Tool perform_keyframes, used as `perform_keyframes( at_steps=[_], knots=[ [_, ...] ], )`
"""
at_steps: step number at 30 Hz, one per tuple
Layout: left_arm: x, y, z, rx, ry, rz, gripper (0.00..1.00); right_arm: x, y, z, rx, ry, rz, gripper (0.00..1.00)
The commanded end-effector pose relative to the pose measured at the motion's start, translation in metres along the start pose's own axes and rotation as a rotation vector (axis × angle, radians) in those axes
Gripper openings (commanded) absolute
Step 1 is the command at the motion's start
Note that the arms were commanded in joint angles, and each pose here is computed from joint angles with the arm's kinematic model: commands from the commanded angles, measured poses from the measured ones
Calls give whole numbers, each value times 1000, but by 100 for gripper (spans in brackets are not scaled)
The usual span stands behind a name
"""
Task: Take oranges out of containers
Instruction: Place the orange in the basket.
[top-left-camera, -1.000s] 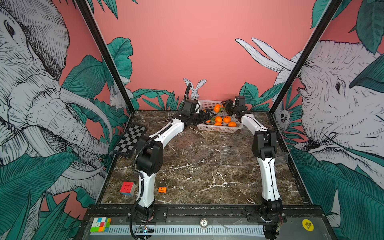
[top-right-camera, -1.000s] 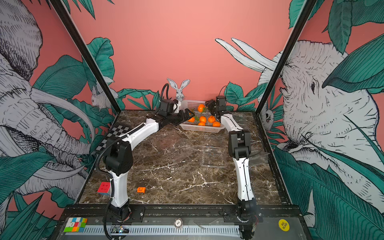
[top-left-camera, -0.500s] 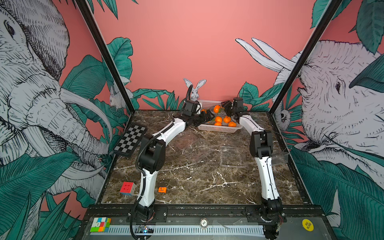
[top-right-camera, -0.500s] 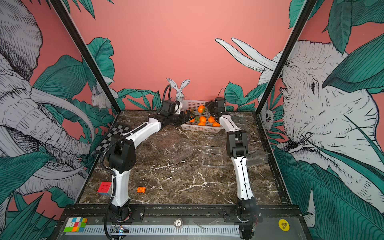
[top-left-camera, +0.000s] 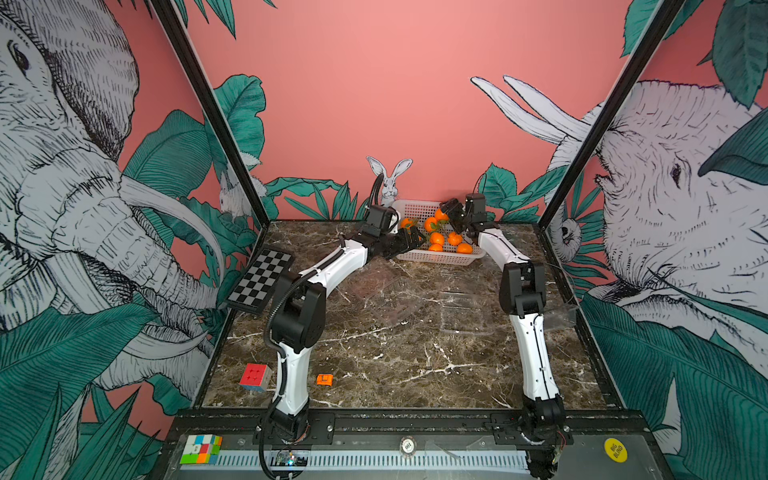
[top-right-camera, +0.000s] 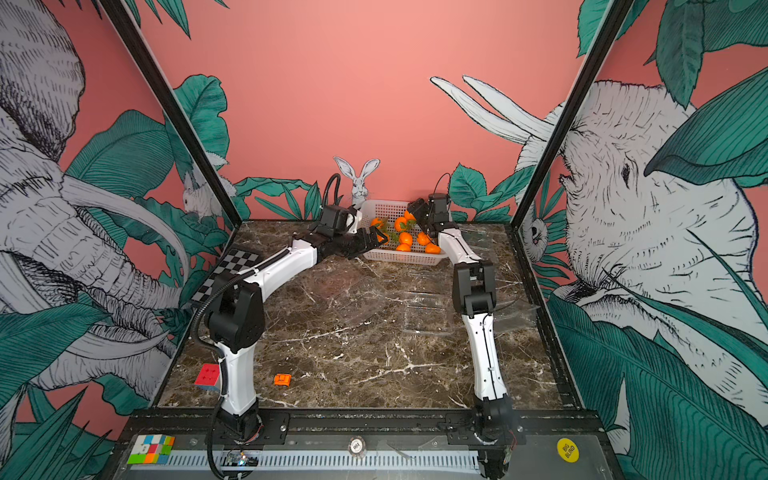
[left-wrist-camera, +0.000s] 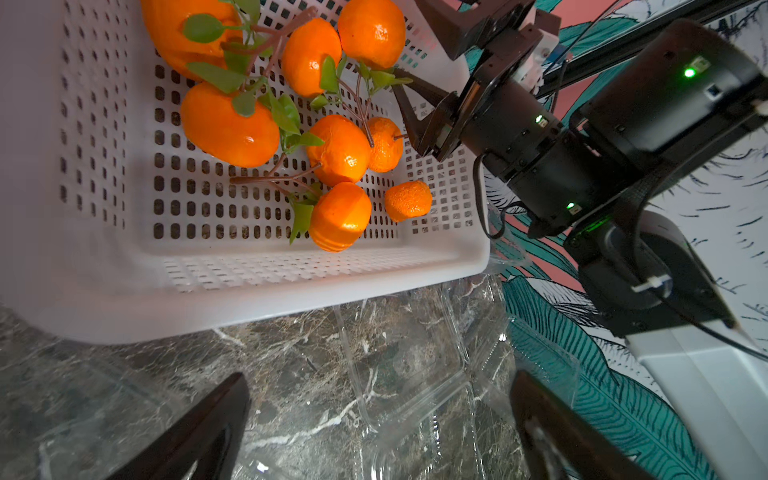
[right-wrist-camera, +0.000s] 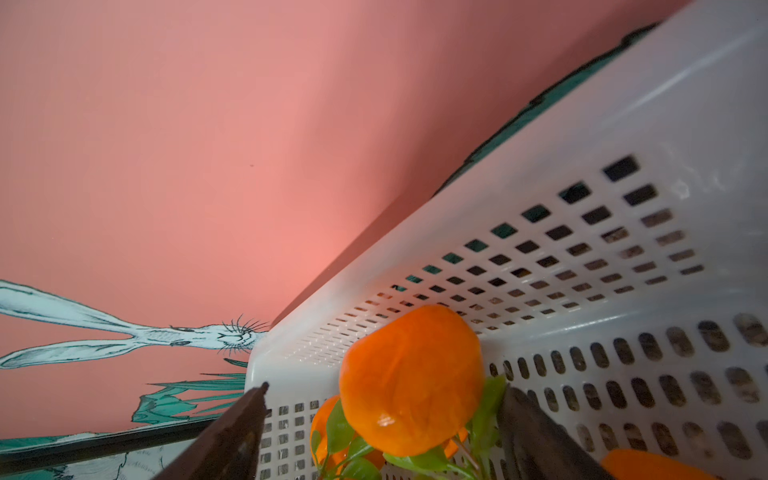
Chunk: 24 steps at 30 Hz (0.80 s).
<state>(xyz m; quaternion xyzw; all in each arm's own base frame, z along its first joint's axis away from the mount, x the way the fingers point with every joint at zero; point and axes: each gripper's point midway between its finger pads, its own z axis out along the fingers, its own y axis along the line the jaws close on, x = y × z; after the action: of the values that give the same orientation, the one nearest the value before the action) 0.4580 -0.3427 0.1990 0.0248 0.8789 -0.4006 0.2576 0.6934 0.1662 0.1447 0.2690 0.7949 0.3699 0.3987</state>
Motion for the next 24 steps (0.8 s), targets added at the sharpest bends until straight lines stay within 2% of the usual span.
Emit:
perform_keyframes(
  at_steps=[1,8,18,24],
  knots=[
    [-8,-22,-35,8,-52,47,99,-21,45,-30,-57,-47,-53,88],
    [-2,-11,-61,-32,-73,50,99,-26,65,-60,-57,-53,-118,99],
    [-8,40,-131,-172,-186,46,99,-25,82,-119,-23,-62,-267,99],
    [-22,76,-178,-319,-248,87,99,-16,70,-165,55,-64,-359,99]
  ],
)
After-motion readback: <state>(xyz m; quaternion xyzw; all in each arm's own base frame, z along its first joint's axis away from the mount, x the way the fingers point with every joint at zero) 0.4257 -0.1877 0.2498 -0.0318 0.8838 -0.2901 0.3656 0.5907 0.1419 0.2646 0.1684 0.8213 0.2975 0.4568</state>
